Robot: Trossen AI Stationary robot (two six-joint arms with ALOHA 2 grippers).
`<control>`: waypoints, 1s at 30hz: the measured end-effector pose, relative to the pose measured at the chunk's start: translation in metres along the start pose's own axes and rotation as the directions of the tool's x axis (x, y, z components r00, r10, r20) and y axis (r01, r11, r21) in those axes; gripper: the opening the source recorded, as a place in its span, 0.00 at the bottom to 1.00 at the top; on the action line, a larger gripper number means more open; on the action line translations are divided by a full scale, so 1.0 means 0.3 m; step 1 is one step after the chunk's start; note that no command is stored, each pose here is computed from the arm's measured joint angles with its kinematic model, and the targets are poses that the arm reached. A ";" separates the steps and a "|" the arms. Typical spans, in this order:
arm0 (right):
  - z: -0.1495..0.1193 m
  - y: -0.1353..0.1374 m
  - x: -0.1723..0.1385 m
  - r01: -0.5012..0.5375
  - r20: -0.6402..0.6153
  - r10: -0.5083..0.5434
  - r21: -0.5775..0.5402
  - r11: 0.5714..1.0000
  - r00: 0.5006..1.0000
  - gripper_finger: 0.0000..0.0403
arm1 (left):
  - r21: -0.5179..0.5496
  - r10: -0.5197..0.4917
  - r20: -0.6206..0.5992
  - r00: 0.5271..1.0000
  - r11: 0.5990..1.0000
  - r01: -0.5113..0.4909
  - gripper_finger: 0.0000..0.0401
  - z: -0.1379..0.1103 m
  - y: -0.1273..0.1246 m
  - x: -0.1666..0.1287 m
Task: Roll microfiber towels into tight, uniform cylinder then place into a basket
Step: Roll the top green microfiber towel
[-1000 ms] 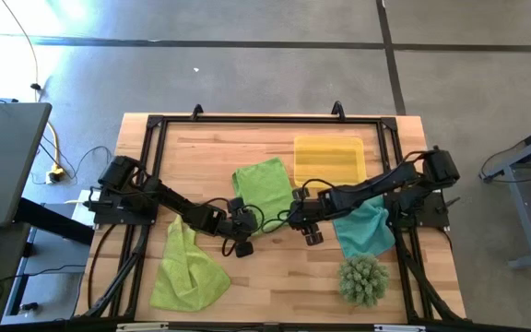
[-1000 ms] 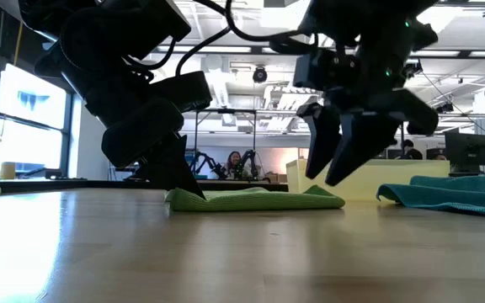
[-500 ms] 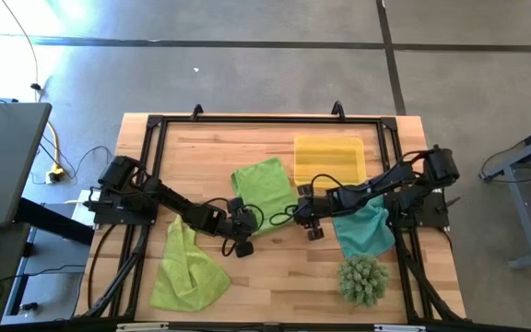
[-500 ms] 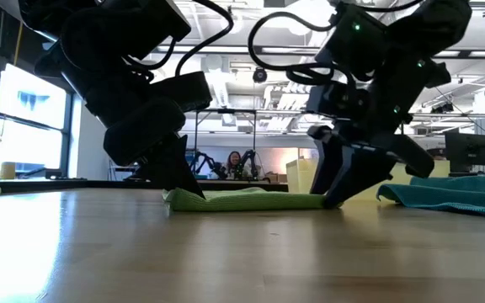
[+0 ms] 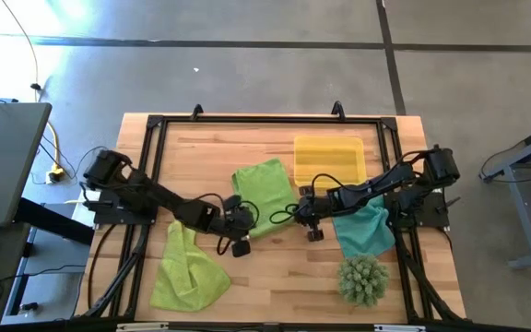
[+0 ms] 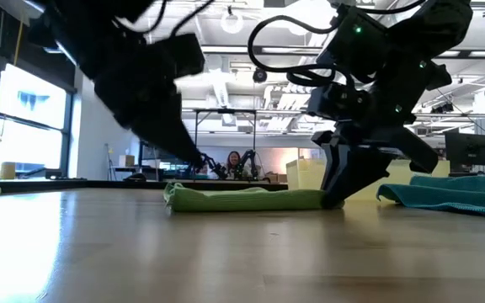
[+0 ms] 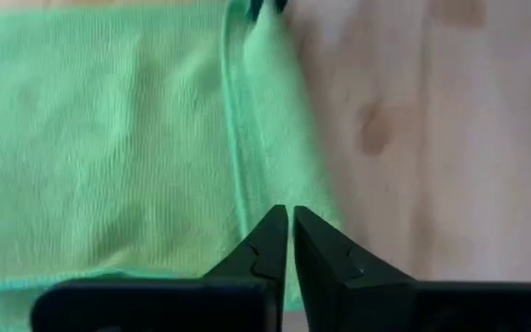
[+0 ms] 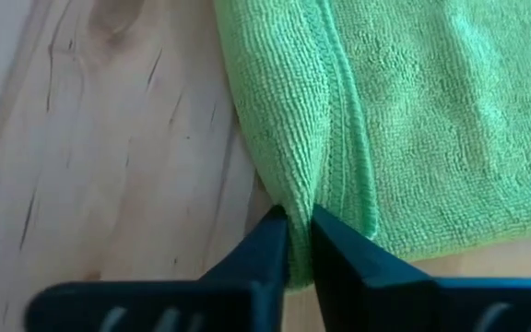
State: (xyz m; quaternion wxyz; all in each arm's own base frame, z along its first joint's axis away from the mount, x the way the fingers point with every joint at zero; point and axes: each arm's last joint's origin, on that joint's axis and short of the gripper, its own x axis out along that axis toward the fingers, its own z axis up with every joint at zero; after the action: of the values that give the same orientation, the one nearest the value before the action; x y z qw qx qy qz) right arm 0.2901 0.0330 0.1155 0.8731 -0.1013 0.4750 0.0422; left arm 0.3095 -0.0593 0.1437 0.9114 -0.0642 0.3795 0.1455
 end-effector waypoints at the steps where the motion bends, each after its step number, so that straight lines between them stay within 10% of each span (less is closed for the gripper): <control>1: 0.000 0.000 0.000 -0.005 0.000 0.005 0.011 1.000 1.000 0.04 | 0.001 -0.014 0.018 1.000 1.000 0.014 0.05 0.009 -0.005 -0.012; 14: -0.005 -0.040 0.003 -0.076 0.015 0.075 0.232 0.970 0.997 0.01 | 0.259 -0.003 0.025 1.000 0.966 -0.004 0.37 -0.048 -0.090 -0.018; 30: -0.002 -0.071 0.006 -0.131 0.054 0.119 0.358 0.925 0.991 0.01 | 0.242 0.124 -0.027 0.992 0.963 -0.114 0.36 -0.095 -0.054 0.068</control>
State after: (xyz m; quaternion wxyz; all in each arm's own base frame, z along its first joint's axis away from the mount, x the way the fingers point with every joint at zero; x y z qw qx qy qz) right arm 0.2944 0.0121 0.1165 0.8796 0.0917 0.4666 0.0116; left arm 0.3091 -0.0768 0.1093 0.8939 0.0665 0.4165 0.1517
